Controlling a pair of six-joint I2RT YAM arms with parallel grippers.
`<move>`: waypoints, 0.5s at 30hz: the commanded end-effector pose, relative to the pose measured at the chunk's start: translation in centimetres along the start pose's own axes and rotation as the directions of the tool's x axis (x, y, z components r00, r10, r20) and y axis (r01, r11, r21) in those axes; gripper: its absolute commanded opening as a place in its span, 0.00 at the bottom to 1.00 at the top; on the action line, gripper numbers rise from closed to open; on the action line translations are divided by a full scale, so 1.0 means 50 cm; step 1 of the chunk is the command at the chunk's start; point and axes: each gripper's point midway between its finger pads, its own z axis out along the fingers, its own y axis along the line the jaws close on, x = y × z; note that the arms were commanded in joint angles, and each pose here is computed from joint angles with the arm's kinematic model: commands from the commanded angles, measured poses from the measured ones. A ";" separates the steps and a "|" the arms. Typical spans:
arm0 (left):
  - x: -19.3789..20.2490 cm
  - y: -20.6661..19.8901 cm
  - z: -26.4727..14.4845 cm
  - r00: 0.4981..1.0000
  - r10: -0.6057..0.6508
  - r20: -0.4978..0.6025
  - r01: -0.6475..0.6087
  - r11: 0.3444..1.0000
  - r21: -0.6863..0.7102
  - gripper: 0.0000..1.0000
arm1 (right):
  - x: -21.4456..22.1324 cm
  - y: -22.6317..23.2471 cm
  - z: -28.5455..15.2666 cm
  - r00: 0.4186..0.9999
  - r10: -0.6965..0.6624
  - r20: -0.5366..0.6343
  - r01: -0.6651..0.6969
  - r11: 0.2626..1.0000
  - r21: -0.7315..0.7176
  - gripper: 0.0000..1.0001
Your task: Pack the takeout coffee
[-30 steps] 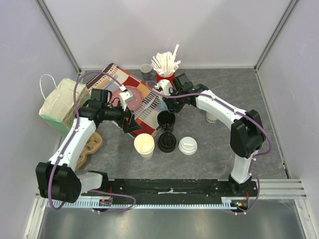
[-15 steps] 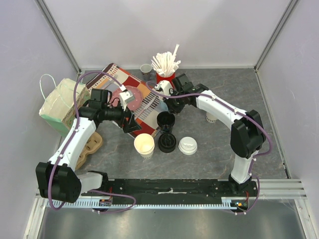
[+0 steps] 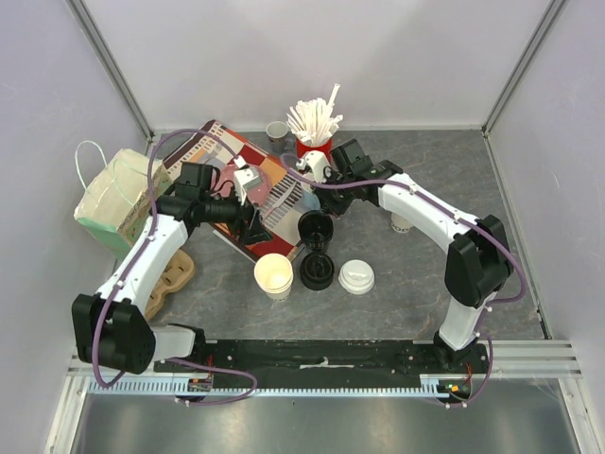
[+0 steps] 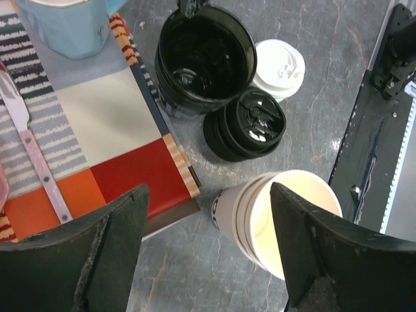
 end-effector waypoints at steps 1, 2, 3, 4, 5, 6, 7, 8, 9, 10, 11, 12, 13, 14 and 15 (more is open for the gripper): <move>-0.058 0.007 0.023 0.998 0.019 0.055 -0.020 1.000 0.013 0.81 | -0.043 0.000 -0.028 0.996 0.003 0.093 -0.002 1.000 -0.014 0.00; -0.068 0.011 0.029 0.998 0.028 0.061 -0.029 1.000 0.011 0.80 | -0.044 -0.004 -0.028 0.995 0.017 0.098 -0.015 1.000 -0.020 0.00; -0.062 0.016 0.043 0.999 0.009 0.044 -0.010 1.000 0.022 0.80 | -0.043 -0.006 -0.030 0.994 0.039 0.101 -0.036 0.999 -0.026 0.00; -0.065 0.009 0.052 0.999 0.001 0.038 -0.002 0.999 0.037 0.79 | -0.046 -0.012 -0.034 0.992 0.052 0.112 -0.049 0.998 -0.031 0.00; -0.074 0.010 0.056 0.999 -0.001 0.040 -0.001 0.999 0.041 0.79 | -0.046 -0.013 -0.038 0.992 0.060 0.115 -0.056 0.998 -0.033 0.00; -0.073 0.011 0.063 0.999 -0.009 0.033 0.008 0.999 0.047 0.79 | -0.050 -0.015 -0.043 0.991 0.062 0.122 -0.059 0.998 -0.032 0.00; -0.078 0.007 0.065 0.999 -0.015 0.035 0.013 0.998 0.058 0.79 | -0.052 -0.012 -0.046 0.990 0.064 0.127 -0.060 0.997 -0.038 0.00; -0.085 0.006 0.064 0.999 -0.013 0.041 0.010 0.998 0.061 0.79 | -0.057 -0.009 -0.054 0.989 0.062 0.137 -0.057 0.998 -0.038 0.00; -0.089 0.005 0.064 0.999 -0.010 0.046 0.007 0.998 0.062 0.80 | -0.063 -0.006 -0.059 0.987 0.066 0.144 -0.060 0.997 -0.041 0.00; -0.094 0.005 0.059 0.999 0.000 0.054 -0.003 0.999 0.055 0.80 | -0.068 -0.008 -0.067 0.986 0.067 0.154 -0.062 0.997 -0.037 0.00; -0.096 0.004 0.058 0.998 0.008 0.058 -0.011 0.999 0.050 0.80 | -0.079 -0.005 -0.079 0.983 0.062 0.172 -0.056 0.998 -0.035 0.00; -0.100 0.004 0.055 0.998 0.020 0.065 -0.023 0.999 0.043 0.81 | -0.087 -0.003 -0.087 0.981 0.060 0.184 -0.054 0.998 -0.037 0.00; -0.104 0.002 0.048 0.997 0.035 0.072 -0.038 0.999 0.032 0.82 | -0.095 -0.001 -0.100 0.978 0.062 0.199 -0.057 0.998 -0.034 0.00; -0.108 0.000 0.045 0.996 0.049 0.078 -0.051 0.998 0.028 0.82 | -0.103 0.001 -0.108 0.976 0.061 0.210 -0.055 0.998 -0.034 0.00; -0.111 -0.001 0.041 0.995 0.056 0.082 -0.058 0.998 0.024 0.83 | -0.115 0.001 -0.120 0.972 0.058 0.227 -0.052 0.998 -0.032 0.00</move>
